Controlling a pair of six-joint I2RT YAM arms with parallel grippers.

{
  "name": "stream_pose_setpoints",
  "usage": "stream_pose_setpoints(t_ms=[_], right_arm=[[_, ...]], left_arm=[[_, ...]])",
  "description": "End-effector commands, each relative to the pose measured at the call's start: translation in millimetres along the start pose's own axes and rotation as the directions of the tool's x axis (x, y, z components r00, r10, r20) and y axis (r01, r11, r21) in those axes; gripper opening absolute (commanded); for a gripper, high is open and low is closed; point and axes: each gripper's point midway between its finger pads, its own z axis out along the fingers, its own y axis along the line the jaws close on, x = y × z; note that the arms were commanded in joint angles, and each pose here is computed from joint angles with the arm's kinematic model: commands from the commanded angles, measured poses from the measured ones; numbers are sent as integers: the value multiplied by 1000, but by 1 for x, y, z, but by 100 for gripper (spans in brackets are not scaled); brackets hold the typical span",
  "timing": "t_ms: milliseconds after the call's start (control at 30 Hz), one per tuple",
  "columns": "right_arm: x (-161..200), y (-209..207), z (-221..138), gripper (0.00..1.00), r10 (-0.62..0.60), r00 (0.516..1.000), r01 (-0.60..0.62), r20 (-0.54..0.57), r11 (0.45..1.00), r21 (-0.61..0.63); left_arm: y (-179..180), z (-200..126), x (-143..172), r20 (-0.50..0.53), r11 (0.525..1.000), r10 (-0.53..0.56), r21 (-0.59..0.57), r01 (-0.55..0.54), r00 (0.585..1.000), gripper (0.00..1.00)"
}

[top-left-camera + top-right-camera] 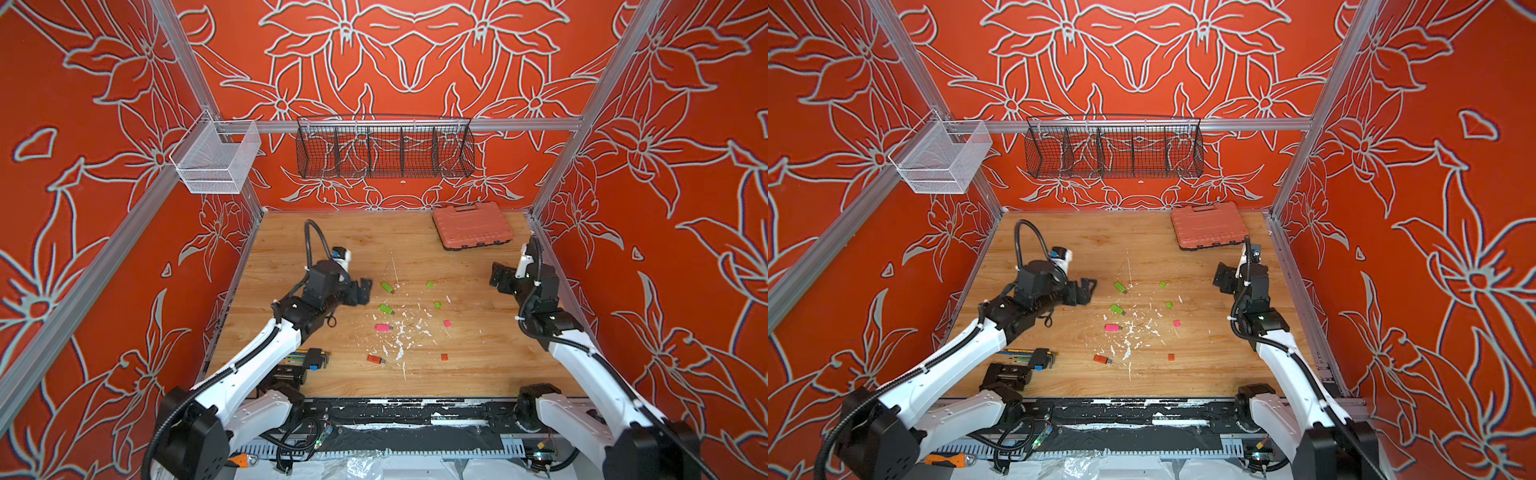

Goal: Close the usb drive cover
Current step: Pick up the USB drive from the center of the board.

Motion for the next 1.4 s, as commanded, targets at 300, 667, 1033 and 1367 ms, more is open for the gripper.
stream_pose_setpoints(t_ms=[300,667,1033,1367], right_arm=[[97,12,-67,89,176,897,-228,-405,970,-83],[110,20,-63,88,175,867,-246,-466,965,-95],[112,28,-56,89,131,863,-214,-488,970,-118],[114,33,-50,89,101,854,-186,-510,976,-117]], left_arm=[[-87,-16,175,-552,958,192,286,-32,812,97],[-66,12,197,-600,963,266,207,-176,755,97],[-70,21,208,-669,962,271,207,-176,692,97],[-61,-6,227,-726,994,110,78,-78,679,98]])
